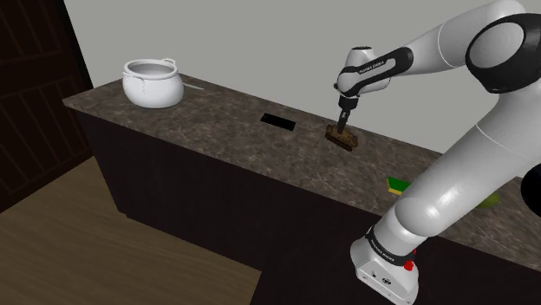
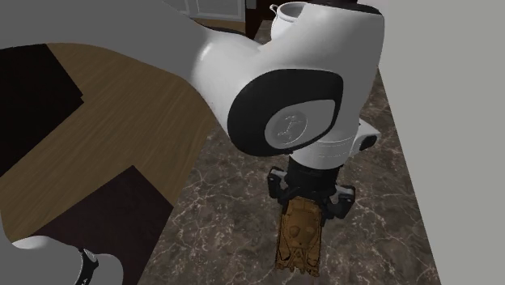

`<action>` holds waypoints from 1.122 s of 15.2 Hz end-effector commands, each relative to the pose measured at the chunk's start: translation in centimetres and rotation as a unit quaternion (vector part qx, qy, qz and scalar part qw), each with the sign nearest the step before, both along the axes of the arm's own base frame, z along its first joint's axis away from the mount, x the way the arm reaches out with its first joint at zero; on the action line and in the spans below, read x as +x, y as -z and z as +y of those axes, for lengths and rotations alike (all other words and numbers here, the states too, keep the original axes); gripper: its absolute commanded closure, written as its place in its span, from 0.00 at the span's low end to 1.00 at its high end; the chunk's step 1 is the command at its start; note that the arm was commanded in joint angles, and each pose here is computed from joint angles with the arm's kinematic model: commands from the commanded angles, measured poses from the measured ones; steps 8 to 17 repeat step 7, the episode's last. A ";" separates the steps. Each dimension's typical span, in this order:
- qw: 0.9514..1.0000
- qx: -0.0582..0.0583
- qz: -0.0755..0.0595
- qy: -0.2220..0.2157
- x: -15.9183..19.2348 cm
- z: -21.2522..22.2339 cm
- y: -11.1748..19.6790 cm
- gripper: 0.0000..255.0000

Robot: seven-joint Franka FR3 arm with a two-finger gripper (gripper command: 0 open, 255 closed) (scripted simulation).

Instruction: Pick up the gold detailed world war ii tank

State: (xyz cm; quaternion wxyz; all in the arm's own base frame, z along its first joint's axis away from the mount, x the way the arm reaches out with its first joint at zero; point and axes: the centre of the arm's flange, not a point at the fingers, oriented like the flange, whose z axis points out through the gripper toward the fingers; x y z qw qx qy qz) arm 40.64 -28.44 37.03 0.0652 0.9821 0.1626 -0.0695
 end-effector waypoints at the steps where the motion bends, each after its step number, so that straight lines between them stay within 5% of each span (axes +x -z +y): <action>1: 1.000 0.000 0.000 0.000 -0.1 -0.1 -1.2 1.00; 5: 1.000 0.000 0.000 0.000 -0.1 -0.1 -3.3 1.00; 17: 1.000 0.000 0.000 0.000 -0.1 -0.1 -3.3 1.00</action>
